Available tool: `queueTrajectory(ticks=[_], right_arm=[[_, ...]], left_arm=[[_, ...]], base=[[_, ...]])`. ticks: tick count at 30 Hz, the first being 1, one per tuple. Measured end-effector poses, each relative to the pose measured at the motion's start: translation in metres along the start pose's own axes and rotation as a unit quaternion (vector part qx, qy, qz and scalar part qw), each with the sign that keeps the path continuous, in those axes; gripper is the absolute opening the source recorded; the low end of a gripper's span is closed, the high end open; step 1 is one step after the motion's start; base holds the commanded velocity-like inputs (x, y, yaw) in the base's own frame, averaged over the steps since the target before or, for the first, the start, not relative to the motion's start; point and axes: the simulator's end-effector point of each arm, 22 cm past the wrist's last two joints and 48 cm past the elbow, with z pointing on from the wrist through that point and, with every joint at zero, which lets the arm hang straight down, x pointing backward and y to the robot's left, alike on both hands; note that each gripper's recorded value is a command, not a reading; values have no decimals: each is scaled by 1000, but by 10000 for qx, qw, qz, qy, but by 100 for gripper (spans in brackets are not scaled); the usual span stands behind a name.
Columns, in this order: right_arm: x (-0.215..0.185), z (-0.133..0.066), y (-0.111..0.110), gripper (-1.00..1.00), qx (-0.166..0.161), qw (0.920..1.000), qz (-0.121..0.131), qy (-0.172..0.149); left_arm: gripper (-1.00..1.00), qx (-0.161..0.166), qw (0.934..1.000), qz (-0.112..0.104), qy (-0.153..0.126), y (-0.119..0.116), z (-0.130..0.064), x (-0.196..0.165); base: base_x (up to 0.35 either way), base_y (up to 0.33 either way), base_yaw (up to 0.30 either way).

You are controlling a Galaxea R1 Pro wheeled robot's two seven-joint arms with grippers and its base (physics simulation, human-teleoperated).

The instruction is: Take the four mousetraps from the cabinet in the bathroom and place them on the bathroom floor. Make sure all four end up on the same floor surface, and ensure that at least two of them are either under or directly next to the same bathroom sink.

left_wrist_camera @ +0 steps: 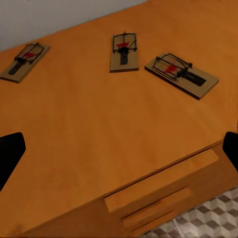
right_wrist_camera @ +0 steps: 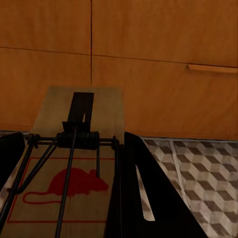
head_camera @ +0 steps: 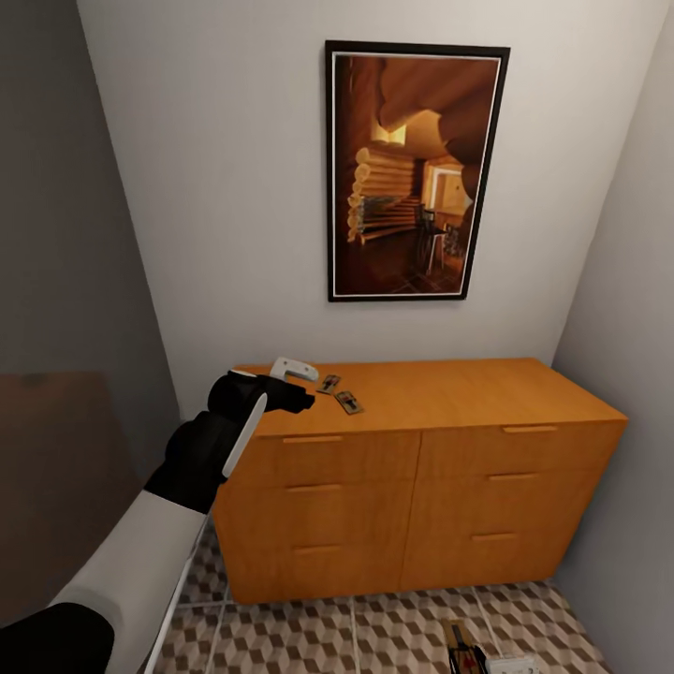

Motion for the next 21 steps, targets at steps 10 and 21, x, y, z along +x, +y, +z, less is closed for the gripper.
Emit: queueTrajectory(ticks=[10, 21], right_arm=[[1, 0, -1, -100, 5, 10000, -3, 8], [44, -24, 3, -100, -31, 9986, -15, 519]], left_arm=[[100, 9, 9999, -8, 145, 0, 7, 11], [100, 17, 9997, -19, 257, -1, 11, 19]], base=[[95, 0, 0], [3, 0, 0]])
